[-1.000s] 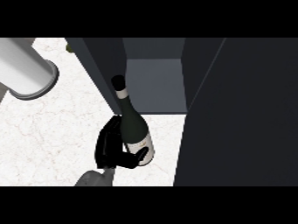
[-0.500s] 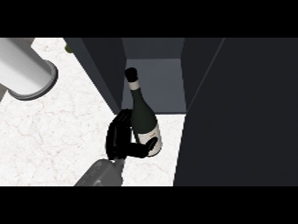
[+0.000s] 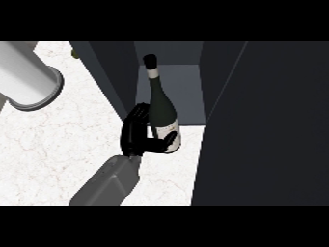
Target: Pick up the wine, place it into the cabinet and close the cabinet
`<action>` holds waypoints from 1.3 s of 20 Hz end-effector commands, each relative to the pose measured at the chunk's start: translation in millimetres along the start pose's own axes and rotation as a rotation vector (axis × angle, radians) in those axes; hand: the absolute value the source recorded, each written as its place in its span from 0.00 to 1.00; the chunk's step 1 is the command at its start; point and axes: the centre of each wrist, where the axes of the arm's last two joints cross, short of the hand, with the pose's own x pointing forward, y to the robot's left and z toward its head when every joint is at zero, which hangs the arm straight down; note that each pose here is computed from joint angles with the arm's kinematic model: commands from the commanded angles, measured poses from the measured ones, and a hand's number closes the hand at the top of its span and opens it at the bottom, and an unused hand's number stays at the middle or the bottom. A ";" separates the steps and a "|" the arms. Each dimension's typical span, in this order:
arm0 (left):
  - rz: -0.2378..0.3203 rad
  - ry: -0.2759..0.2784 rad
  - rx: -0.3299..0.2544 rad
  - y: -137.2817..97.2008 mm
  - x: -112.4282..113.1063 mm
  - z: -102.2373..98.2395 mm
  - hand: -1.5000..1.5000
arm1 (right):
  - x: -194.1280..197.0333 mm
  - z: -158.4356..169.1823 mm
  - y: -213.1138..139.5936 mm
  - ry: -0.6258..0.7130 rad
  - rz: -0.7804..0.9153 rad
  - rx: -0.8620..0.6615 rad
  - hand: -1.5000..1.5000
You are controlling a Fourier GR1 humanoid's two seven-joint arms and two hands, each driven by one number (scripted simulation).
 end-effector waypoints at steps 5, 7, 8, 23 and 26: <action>0.021 0.020 0.038 -19.1 22.2 -48.0 1.00 | -7.5 2.4 -8.1 0.004 -0.019 -0.017 0.00; 0.004 -0.006 0.065 -7.2 8.5 -38.0 1.00 | 3.8 11.7 -5.8 -0.011 -0.013 0.021 0.00; 0.008 -0.012 0.070 -14.4 20.2 -54.2 1.00 | 1.8 -7.4 -3.9 -0.021 0.009 0.005 0.00; -0.040 -0.025 0.084 -49.1 57.8 -105.9 1.00 | -3.9 -10.1 -2.2 -0.006 -0.010 0.022 0.00; -0.044 0.012 0.074 -46.1 60.5 -112.0 1.00 | -10.0 5.0 -1.5 -0.020 -0.010 0.038 0.00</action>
